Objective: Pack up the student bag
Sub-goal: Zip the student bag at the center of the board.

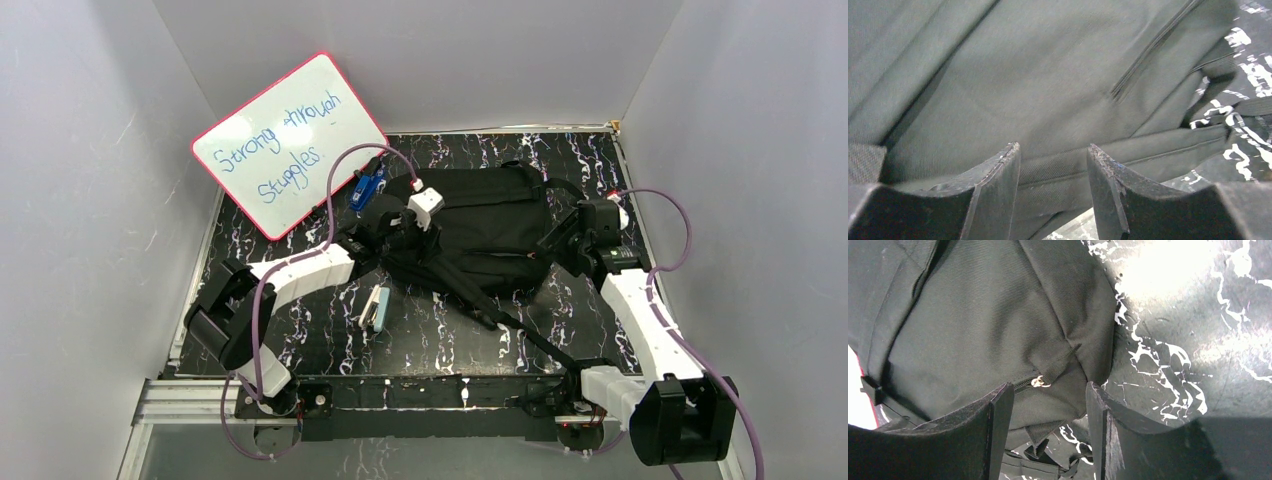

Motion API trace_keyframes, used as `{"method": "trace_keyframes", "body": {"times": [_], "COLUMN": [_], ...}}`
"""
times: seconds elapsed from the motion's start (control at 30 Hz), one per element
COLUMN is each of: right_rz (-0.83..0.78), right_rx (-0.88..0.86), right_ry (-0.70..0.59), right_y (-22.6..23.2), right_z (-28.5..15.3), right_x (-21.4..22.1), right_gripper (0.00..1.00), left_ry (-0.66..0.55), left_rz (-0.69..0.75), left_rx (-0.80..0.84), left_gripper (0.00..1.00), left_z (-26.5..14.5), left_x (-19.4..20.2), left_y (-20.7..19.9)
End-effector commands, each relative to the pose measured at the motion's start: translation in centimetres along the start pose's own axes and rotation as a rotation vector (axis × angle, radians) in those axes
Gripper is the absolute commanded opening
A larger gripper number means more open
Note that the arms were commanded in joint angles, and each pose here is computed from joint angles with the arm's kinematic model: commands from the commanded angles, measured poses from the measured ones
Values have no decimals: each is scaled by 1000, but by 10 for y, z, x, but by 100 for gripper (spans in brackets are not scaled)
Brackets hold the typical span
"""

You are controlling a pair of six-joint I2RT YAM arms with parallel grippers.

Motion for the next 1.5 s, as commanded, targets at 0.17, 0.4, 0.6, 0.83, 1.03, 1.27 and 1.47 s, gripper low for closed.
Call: {"method": "trace_keyframes", "body": {"times": [0.17,0.4,0.6,0.83,1.03,1.27,1.47], "right_rz": [197,219,223,236,235,245,246], "right_rx": [7,34,31,53,67,67,62], "right_ry": [-84,-84,-91,-81,-82,-69,-84], "right_y": [-2,-5,-4,-9,-11,-12,-12], "right_z": [5,20,25,30,35,41,38], "right_x": [-6,-5,-7,-2,-2,0,-1], "right_gripper": [62,57,54,53,51,44,27], "left_ry": [-3,45,51,58,66,72,75], "left_rz": [12,49,62,66,75,81,85], "left_rx": [-115,-112,-105,-95,-86,-80,-77], "left_gripper": [49,50,50,50,50,50,50], "left_z": [-5,3,3,3,4,5,5], "left_x": [22,34,37,38,39,41,43], "left_y": [16,12,10,8,6,4,3]}}
Point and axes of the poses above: each gripper's point midway between its finger pads, its own z axis out along the fingers, its own y axis along the line the jaws close on, x = y × z, the point moved 3 cm from there along -z, back along the fingers, and after that the axes turned 11 degrees about -z, right-handed, at the moved point
